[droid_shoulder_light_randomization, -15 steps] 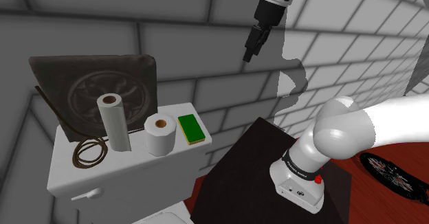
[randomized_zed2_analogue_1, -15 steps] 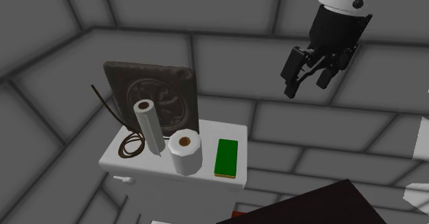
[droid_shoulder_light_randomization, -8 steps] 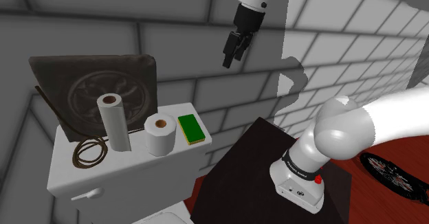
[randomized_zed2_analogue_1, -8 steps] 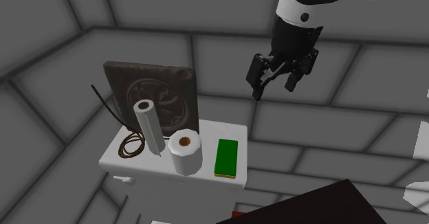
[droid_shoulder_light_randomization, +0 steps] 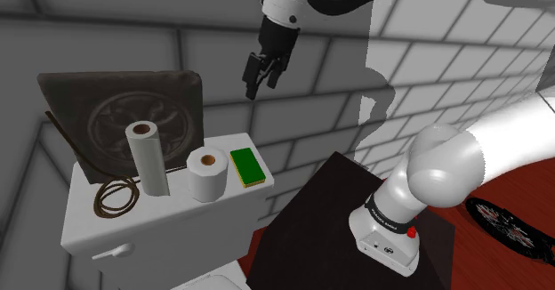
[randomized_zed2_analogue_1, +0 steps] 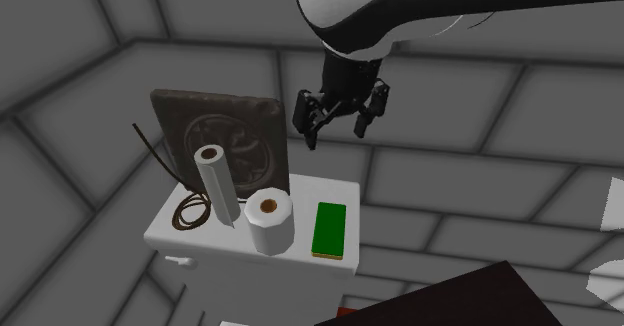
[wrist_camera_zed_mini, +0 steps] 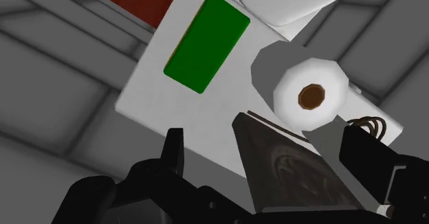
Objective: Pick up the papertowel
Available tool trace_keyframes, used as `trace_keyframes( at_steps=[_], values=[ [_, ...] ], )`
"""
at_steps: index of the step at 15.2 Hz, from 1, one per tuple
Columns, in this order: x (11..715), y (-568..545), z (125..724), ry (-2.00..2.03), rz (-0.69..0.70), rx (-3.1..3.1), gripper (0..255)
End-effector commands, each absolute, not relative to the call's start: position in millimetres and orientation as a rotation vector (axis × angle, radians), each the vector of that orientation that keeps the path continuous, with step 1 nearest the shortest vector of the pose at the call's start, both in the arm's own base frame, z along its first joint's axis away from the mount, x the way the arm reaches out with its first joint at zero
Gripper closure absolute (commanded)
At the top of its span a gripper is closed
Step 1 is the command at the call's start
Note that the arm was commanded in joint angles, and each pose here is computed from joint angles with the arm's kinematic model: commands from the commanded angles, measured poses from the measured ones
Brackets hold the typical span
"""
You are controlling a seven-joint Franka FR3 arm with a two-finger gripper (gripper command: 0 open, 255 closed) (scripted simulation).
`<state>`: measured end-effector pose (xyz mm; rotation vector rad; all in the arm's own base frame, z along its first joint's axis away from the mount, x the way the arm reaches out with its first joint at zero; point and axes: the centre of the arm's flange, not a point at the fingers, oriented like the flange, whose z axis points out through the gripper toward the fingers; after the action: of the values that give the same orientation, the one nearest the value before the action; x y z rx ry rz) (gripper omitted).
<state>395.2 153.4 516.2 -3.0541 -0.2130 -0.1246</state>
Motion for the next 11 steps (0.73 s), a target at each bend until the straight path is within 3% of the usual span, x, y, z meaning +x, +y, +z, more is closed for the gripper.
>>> trace_keyframes(
  at_steps=[1,11],
  values=[
    [407.4,177.9,509.1,-0.21,-0.14,-3.05,0],
    [470.1,283.4,474.7,-0.199,-0.202,-3.037,0]
  ],
)
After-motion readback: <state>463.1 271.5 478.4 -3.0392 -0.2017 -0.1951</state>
